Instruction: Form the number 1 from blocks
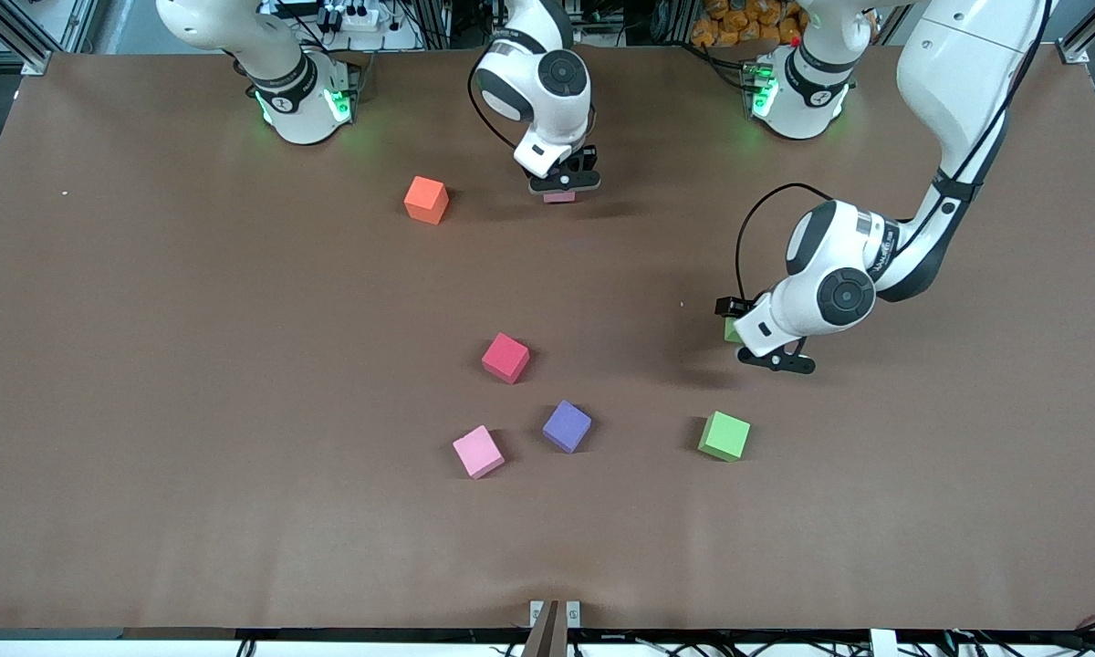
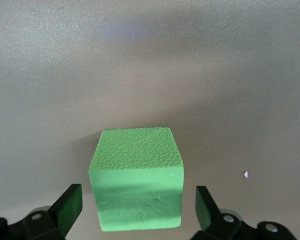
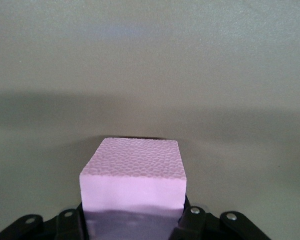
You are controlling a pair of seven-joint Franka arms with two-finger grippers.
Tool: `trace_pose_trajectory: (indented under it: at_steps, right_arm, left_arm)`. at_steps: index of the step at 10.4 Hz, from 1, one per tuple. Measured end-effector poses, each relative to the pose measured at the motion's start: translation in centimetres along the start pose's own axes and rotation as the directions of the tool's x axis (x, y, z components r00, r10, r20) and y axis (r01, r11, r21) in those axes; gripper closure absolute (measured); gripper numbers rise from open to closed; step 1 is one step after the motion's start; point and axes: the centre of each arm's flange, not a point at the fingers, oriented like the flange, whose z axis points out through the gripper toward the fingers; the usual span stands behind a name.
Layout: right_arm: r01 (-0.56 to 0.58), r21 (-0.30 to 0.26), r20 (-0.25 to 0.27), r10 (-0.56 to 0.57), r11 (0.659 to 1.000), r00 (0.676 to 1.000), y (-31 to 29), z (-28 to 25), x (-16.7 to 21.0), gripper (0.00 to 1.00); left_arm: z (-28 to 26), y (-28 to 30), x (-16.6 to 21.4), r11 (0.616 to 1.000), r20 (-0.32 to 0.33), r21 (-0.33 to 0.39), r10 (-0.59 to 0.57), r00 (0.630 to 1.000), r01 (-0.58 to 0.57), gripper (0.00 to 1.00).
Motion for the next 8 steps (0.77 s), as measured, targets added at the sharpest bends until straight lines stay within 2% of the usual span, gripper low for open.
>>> trace_pose_trajectory:
  at_steps: [1,2,3,4,6,7,8]
  right_arm:
    - [-0.005,0.000,0.000,0.005,1.000,1.000,0.0,0.0,0.0,0.37]
    - [-0.011,0.000,0.000,0.011,1.000,1.000,0.0,0.0,0.0,0.27]
    - [-0.012,-0.001,0.000,0.012,1.000,1.000,0.0,0.0,-0.1,0.16]
    - [-0.013,0.000,0.000,0.013,1.000,1.000,-0.1,0.0,-0.1,0.03]
    - [-0.024,0.016,-0.013,0.025,1.000,1.000,0.0,-1.0,0.5,0.00]
    - [-0.045,0.035,-0.026,0.045,0.998,0.999,0.5,-2.3,1.7,0.00]
    - [-0.072,0.059,-0.040,0.074,0.996,0.996,1.3,-3.9,3.6,0.00]
  left_arm:
    - [0.1,0.1,0.0,1.000,0.000,-0.001,0.001,1.000,-0.001,0.03]
    - [0.2,0.1,0.0,1.000,0.001,-0.001,0.003,1.000,-0.003,0.07]
    - [0.4,0.3,0.0,1.000,0.003,-0.001,0.005,1.000,-0.005,0.22]
    - [0.4,0.3,0.0,1.000,0.004,-0.001,0.006,1.000,-0.006,0.30]
    - [0.4,0.5,0.0,1.000,0.002,0.000,0.009,1.000,-0.009,0.34]
    - [0.3,0.6,0.1,1.000,-0.001,0.001,0.010,1.000,-0.010,0.39]
    - [0.2,0.6,0.2,1.000,-0.004,0.001,0.003,1.000,-0.003,0.39]
